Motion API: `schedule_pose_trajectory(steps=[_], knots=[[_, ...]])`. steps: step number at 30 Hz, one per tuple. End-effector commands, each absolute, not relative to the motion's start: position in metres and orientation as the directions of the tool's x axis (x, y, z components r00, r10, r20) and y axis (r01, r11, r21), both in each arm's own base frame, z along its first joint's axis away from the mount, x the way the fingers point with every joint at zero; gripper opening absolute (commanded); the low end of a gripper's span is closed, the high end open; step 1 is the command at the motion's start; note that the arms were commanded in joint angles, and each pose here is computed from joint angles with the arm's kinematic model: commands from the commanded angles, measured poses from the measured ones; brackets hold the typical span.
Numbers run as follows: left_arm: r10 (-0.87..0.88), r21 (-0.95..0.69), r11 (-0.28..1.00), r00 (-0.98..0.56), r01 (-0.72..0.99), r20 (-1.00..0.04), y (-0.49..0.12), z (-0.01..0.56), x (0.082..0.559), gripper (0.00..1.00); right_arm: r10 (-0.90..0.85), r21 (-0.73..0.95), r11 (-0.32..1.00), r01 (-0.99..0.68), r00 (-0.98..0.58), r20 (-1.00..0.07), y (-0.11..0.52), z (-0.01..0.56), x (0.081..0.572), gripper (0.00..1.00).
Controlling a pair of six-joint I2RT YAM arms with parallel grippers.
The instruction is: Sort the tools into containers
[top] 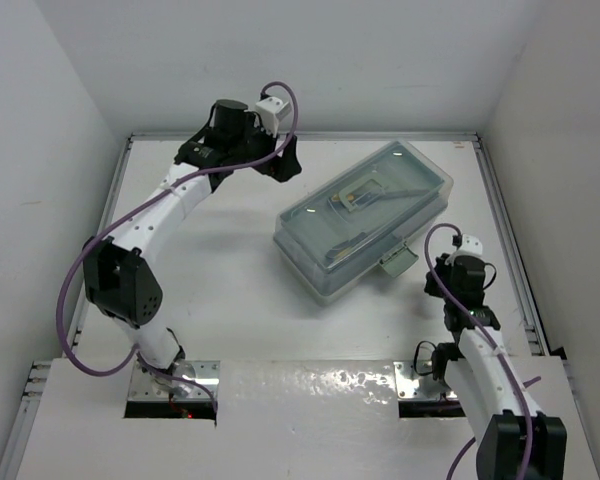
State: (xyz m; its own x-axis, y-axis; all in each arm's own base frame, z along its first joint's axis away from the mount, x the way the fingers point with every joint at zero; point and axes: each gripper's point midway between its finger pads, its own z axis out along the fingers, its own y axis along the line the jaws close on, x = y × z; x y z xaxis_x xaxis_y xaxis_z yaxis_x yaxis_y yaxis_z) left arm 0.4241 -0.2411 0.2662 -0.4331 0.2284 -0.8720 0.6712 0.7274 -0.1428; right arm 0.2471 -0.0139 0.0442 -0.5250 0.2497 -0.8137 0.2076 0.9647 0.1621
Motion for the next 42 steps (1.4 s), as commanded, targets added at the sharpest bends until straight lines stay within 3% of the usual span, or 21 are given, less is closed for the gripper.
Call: schedule_pose_trajectory(steps=[1, 5, 13, 23, 35, 42], knots=[[0.163, -0.143, 0.718, -0.364, 0.681, -0.917, -0.246, 0.292, 0.432, 0.82, 0.330, 0.301, 0.943, 0.141, -0.515, -0.791, 0.012, 0.036, 0.247, 0.00], [0.182, -0.155, 0.732, -0.409, 0.663, -0.894, -0.247, 0.270, 0.442, 0.82, 0.337, 0.343, 0.935, 0.089, -0.524, -0.782, 0.024, 0.029, 0.248, 0.00], [0.217, -0.162, 0.755, -0.475, 0.635, -0.853, -0.250, 0.226, 0.462, 0.82, 0.407, 0.465, 0.883, -0.057, -0.399, -0.822, 0.050, 0.044, 0.257, 0.00], [0.243, -0.177, 0.757, -0.523, 0.629, -0.817, -0.254, 0.200, 0.467, 0.82, 0.407, 0.475, 0.861, -0.182, -0.312, -0.858, 0.066, 0.084, 0.274, 0.00], [0.274, -0.164, 0.745, -0.521, 0.647, -0.808, -0.261, 0.193, 0.461, 0.82, 0.362, 0.438, 0.849, -0.295, -0.280, -0.889, 0.090, 0.114, 0.288, 0.00], [0.300, -0.154, 0.740, -0.527, 0.654, -0.795, -0.263, 0.184, 0.458, 0.82, 0.173, 0.248, 0.880, -0.405, -0.212, -0.962, 0.101, 0.132, 0.290, 0.00]])
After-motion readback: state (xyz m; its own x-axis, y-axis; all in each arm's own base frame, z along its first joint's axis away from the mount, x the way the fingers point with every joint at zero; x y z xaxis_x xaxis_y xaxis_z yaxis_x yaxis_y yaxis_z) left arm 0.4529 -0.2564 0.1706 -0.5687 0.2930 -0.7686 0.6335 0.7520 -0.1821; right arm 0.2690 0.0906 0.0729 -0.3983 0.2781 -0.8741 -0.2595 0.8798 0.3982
